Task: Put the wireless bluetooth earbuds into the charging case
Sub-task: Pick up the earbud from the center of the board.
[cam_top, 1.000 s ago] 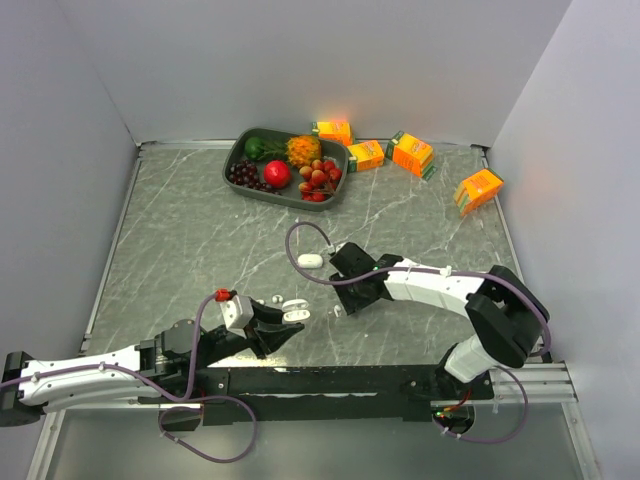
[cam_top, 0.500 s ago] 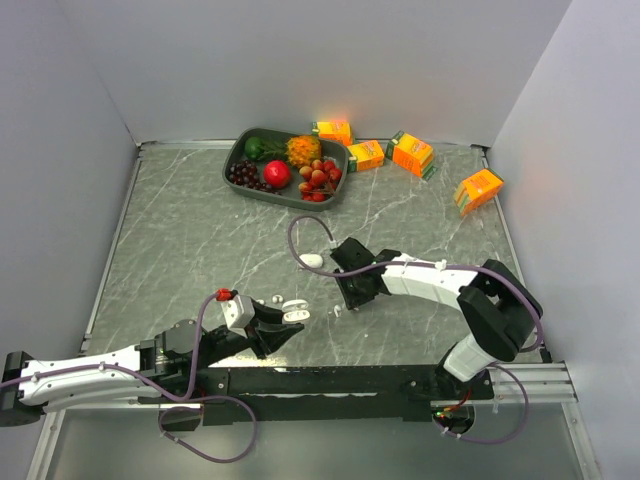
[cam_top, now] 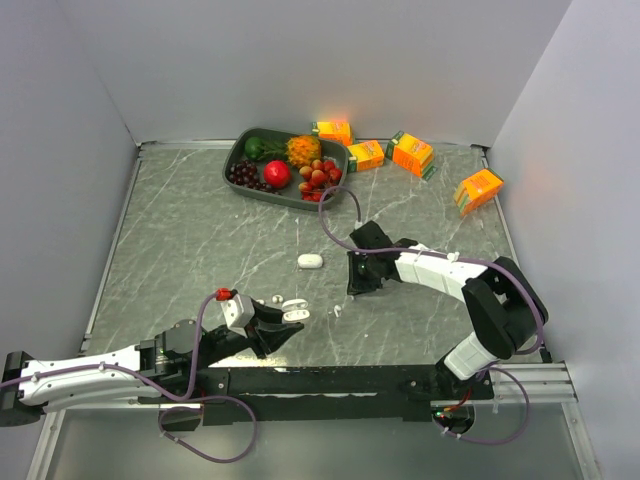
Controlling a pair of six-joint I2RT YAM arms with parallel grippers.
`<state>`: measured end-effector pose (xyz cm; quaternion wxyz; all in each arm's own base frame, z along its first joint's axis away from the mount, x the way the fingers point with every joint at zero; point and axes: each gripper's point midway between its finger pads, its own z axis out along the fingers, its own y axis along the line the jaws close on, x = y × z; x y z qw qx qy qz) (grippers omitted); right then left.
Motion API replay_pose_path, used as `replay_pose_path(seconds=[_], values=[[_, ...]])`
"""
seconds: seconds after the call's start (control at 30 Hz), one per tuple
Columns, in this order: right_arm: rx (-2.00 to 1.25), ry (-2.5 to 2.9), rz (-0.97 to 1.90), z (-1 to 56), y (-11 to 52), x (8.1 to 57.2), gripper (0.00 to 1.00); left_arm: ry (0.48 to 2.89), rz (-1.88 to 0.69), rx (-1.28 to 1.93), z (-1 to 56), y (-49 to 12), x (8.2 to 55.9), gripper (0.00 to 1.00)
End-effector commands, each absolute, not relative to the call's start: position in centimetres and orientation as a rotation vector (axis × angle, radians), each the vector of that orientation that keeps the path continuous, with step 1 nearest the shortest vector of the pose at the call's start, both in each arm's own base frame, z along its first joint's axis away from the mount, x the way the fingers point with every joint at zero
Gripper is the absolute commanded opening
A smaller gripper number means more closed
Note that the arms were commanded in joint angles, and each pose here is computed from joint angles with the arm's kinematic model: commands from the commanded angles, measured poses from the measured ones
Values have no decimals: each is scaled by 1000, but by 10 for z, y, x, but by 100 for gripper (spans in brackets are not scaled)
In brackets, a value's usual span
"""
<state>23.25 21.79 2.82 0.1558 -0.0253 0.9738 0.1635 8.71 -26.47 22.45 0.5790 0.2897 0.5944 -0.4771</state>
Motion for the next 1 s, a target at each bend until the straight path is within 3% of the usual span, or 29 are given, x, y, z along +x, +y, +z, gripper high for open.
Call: replay_pose_path(seconds=[0.0,0.2,0.3,0.97], values=[[-31,2752,536,42,232,245,30,1376,-1142,639,231,-264,87,1],[-38,2764,508,37,225,238,50,1376,-1148,637,231,-265,86,1],[-28,2756,497,37,220,235,54,1378,-1150,638,231,-265,86,1],[-252,2770,329,35,227,244,52,1380,-1148,633,232,-264,87,1]])
